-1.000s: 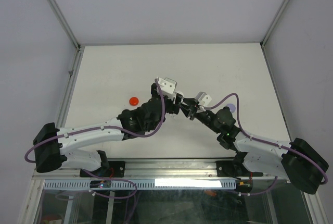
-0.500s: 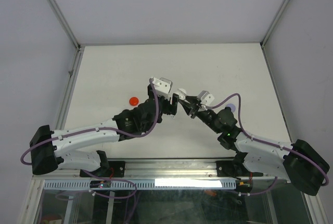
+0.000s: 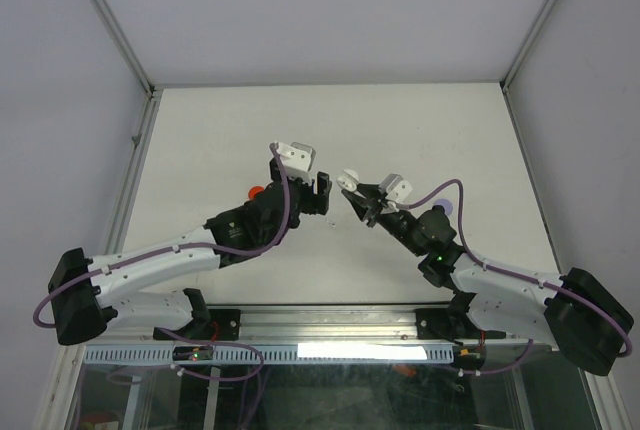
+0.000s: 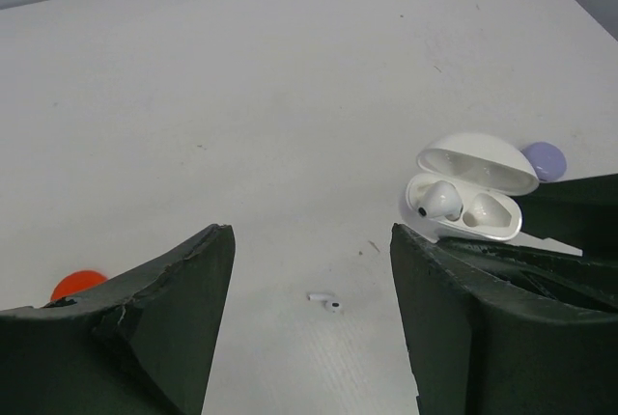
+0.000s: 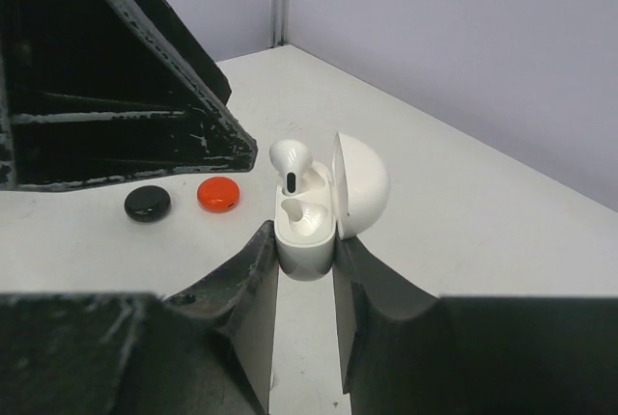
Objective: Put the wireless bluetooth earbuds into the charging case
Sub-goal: Place the earbud in the charging case.
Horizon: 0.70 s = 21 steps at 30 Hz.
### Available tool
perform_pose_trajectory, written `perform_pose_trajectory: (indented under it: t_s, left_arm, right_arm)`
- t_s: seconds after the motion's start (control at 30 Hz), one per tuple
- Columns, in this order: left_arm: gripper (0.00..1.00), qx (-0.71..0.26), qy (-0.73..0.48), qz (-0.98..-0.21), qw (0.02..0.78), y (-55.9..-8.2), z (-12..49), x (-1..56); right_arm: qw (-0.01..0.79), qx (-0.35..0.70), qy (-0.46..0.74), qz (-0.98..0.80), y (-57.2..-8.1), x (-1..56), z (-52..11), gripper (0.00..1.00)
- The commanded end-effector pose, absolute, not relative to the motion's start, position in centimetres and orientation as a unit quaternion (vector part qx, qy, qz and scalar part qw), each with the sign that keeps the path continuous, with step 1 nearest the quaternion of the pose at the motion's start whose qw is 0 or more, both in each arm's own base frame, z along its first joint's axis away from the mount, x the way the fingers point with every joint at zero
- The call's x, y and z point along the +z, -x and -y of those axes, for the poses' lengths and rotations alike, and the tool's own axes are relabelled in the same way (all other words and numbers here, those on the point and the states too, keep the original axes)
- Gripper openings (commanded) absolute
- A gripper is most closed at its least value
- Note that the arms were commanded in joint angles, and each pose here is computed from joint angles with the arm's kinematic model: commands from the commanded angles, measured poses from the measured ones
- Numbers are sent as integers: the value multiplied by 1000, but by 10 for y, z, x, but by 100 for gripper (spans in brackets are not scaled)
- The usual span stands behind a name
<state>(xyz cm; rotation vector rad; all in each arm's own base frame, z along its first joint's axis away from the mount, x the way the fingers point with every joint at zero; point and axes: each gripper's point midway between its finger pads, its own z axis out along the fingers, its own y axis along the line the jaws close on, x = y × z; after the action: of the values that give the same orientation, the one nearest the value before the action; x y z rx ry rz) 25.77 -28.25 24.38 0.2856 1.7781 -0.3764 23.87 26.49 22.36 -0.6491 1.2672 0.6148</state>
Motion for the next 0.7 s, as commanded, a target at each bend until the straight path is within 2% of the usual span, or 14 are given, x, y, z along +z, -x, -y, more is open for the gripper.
perform_pose_trajectory:
  t_s: [0.0,0.27,0.67]
  left_arm:
    - [67,-241,-115,-748,607,-249,288,265]
    - [67,-299,-134,-733,597,-245,300,276]
    - [67,-293,-117,-739,596,-261,295,274]
  right_arm:
    - [747,294,273,-530,-237,261,-265,12]
    - [745,302,274,-528,-235,262,-267,12]
    - [742,310,282,-523,-232,264,-271,12]
